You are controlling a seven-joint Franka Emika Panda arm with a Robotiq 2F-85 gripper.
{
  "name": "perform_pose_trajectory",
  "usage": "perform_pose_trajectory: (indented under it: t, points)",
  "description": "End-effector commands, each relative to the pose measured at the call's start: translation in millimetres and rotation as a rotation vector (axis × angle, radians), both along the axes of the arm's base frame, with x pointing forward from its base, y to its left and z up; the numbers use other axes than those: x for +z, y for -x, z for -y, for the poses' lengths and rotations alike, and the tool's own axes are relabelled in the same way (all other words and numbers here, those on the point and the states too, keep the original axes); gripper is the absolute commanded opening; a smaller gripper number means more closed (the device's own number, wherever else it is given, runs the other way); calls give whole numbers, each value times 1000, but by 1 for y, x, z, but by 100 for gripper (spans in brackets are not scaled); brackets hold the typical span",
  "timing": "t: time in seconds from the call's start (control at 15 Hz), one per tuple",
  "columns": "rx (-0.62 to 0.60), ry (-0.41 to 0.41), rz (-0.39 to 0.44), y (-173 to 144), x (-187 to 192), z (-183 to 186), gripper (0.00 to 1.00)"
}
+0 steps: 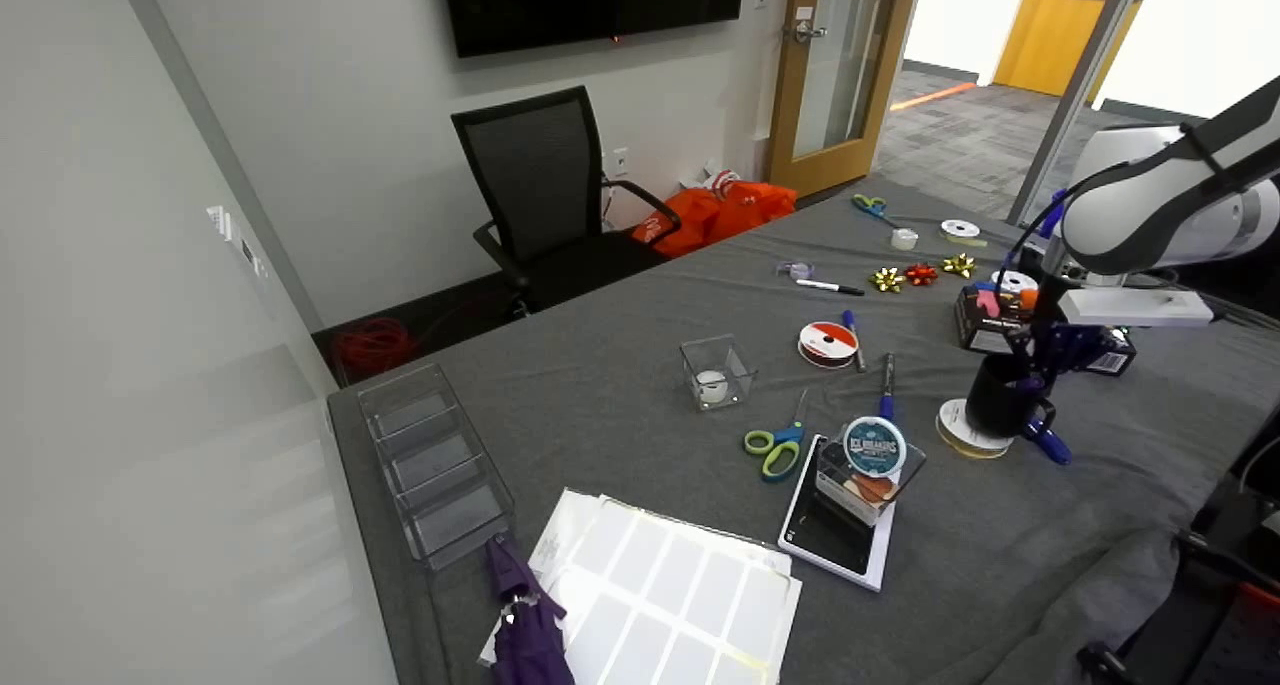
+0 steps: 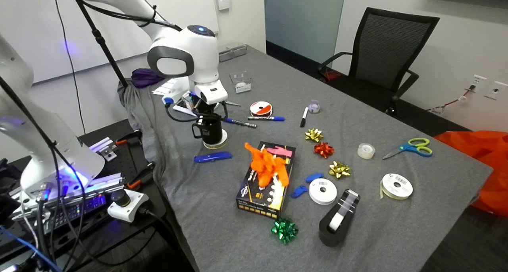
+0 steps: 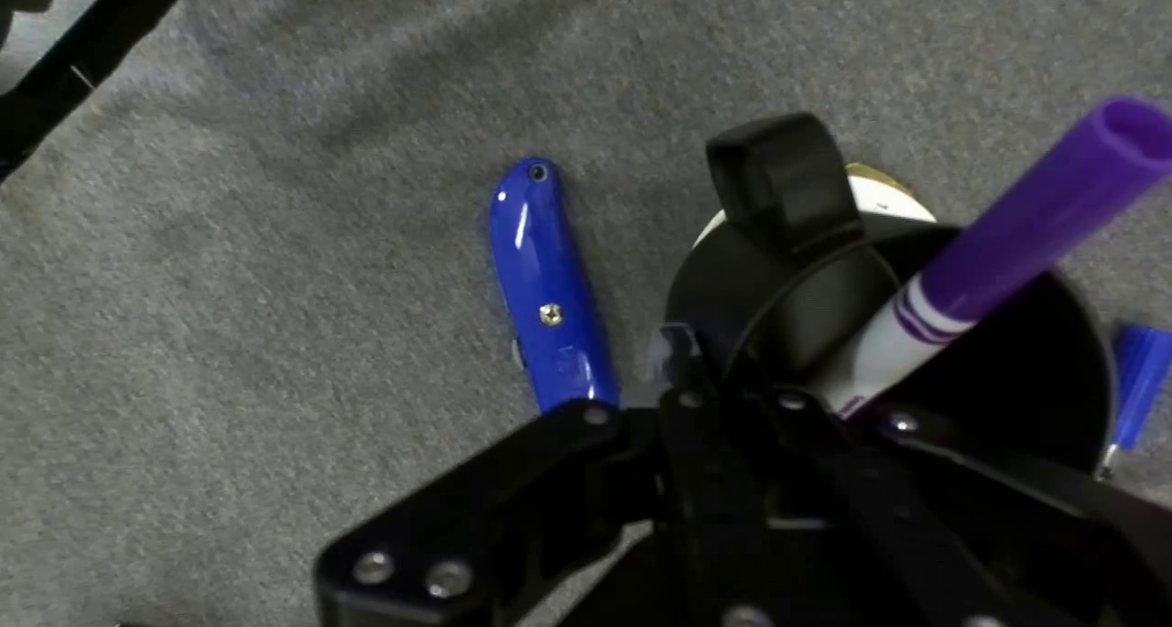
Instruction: Put the black mug on top of the white disc.
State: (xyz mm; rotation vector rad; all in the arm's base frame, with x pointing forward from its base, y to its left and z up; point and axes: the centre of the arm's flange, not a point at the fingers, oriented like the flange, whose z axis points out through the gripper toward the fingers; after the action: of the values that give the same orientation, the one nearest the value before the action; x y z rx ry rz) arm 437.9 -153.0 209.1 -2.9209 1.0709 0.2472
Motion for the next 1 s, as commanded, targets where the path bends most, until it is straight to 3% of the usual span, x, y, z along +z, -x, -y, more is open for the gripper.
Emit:
perform_pose_trajectory:
  t: [0.0,0.6,0.67,0.8,0.93]
  points:
    - [45,-47,62,10,3,-6,2]
    - [71,79,183,14,7,-16,2]
    - [68,98,193,13,8,-17,32]
    - [55,128,211,10,10,-20,39]
    - [43,146,225,9,9,-24,53]
